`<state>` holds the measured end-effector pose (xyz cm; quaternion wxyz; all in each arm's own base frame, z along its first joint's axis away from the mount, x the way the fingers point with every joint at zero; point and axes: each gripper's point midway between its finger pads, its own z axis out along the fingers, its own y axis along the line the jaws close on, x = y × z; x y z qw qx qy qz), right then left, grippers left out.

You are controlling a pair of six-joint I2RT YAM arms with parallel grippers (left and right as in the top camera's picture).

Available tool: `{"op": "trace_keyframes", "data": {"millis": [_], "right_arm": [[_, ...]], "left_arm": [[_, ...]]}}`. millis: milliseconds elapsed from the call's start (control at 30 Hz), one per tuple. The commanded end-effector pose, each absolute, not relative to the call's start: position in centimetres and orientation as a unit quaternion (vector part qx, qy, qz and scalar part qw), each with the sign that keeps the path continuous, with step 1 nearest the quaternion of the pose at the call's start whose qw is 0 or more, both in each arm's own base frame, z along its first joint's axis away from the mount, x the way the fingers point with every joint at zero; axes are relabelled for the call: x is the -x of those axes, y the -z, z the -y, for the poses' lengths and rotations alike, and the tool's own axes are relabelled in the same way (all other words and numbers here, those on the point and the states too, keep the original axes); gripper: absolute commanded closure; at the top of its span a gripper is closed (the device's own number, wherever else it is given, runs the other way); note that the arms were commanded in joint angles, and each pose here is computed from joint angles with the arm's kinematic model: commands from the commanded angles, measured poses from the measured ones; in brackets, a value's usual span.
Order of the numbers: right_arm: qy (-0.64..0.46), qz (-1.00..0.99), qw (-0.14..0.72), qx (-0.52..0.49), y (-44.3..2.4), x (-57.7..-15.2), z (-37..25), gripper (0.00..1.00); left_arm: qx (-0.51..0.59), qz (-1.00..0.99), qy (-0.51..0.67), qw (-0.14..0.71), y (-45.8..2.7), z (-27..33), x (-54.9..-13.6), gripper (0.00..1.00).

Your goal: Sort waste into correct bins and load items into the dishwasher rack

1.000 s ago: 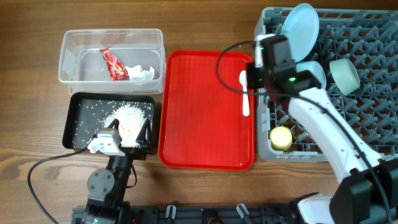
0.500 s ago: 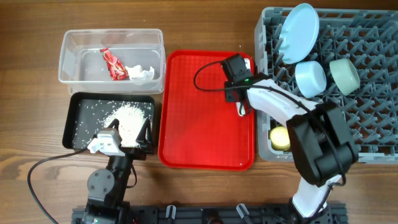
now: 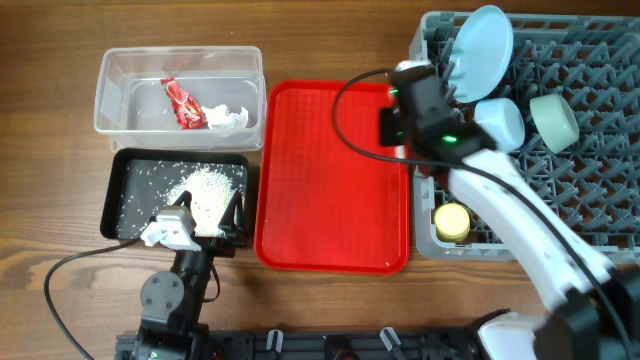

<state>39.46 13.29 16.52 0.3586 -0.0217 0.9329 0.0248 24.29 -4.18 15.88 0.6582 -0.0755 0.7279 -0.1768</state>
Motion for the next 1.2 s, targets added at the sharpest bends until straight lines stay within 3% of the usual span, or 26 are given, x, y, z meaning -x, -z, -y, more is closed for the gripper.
{"op": "trace_keyframes", "data": {"millis": [0, 167, 200, 233, 267, 333, 433, 500, 567, 600, 667, 833, 1033, 1167], "right_arm": [[0.064, -0.914, 0.402, -0.006, -18.8, -41.6, -6.8, 0.96], [0.065, -0.924, 0.377, 0.014, -15.3, -44.2, -4.5, 0.94], [0.071, -0.926, 0.371, 0.02, -14.6, -44.4, -4.4, 0.64], [0.071, -0.925, 0.372, 0.021, -14.6, -44.4, -4.5, 0.44], [0.067, -0.923, 0.378, 0.023, -15.5, -44.2, -4.7, 0.37], [0.018, -0.913, 0.404, 0.045, -19.4, -42.8, -6.9, 0.35], [-0.115, -0.873, 0.458, 0.122, -27.6, -36.7, -12.3, 0.31], [-0.229, -0.829, 0.475, 0.187, -32.5, -30.5, -15.8, 0.0], [-0.348, -0.807, 0.444, 0.172, -35.4, -25.1, -17.3, 0.0], [-0.353, -0.812, 0.44, 0.15, -35.7, -23.5, -16.6, 0.0], [-0.313, -0.822, 0.459, 0.128, -35.6, -22.7, -14.7, 0.0], [-0.203, -0.778, 0.551, 0.224, -37.3, -19.9, -12.0, 0.0], [-0.145, -0.718, 0.631, 0.257, -33.6, -18.2, -10.4, 0.0], [-0.129, -0.708, 0.653, 0.236, -26.4, -19.7, -9.7, 0.0]], "left_arm": [[0.075, -0.727, 0.176, 0.66, -15.8, 4.1, -24.3, 0.0], [0.075, -0.727, 0.176, 0.66, -15.8, 4.1, -24.3, 0.0], [0.075, -0.727, 0.176, 0.66, -15.8, 4.1, -24.3, 0.0], [0.075, -0.727, 0.176, 0.66, -15.8, 4.1, -24.3, 0.0], [0.075, -0.727, 0.176, 0.66, -15.8, 4.1, -24.3, 0.0], [0.075, -0.727, 0.176, 0.66, -15.8, 4.1, -24.3, 0.0], [0.075, -0.727, 0.176, 0.66, -15.8, 4.1, -24.3, 0.0], [0.075, -0.727, 0.176, 0.66, -15.8, 4.1, -24.3, 0.0], [0.075, -0.727, 0.176, 0.66, -15.8, 4.1, -24.3, 0.0], [0.075, -0.727, 0.176, 0.66, -15.8, 4.1, -24.3, 0.0], [0.075, -0.727, 0.176, 0.66, -15.8, 4.1, -24.3, 0.0], [0.075, -0.727, 0.176, 0.66, -15.8, 4.1, -24.3, 0.0], [0.075, -0.727, 0.176, 0.66, -15.8, 4.1, -24.3, 0.0], [0.075, -0.727, 0.176, 0.66, -15.8, 4.1, -24.3, 0.0]]}}
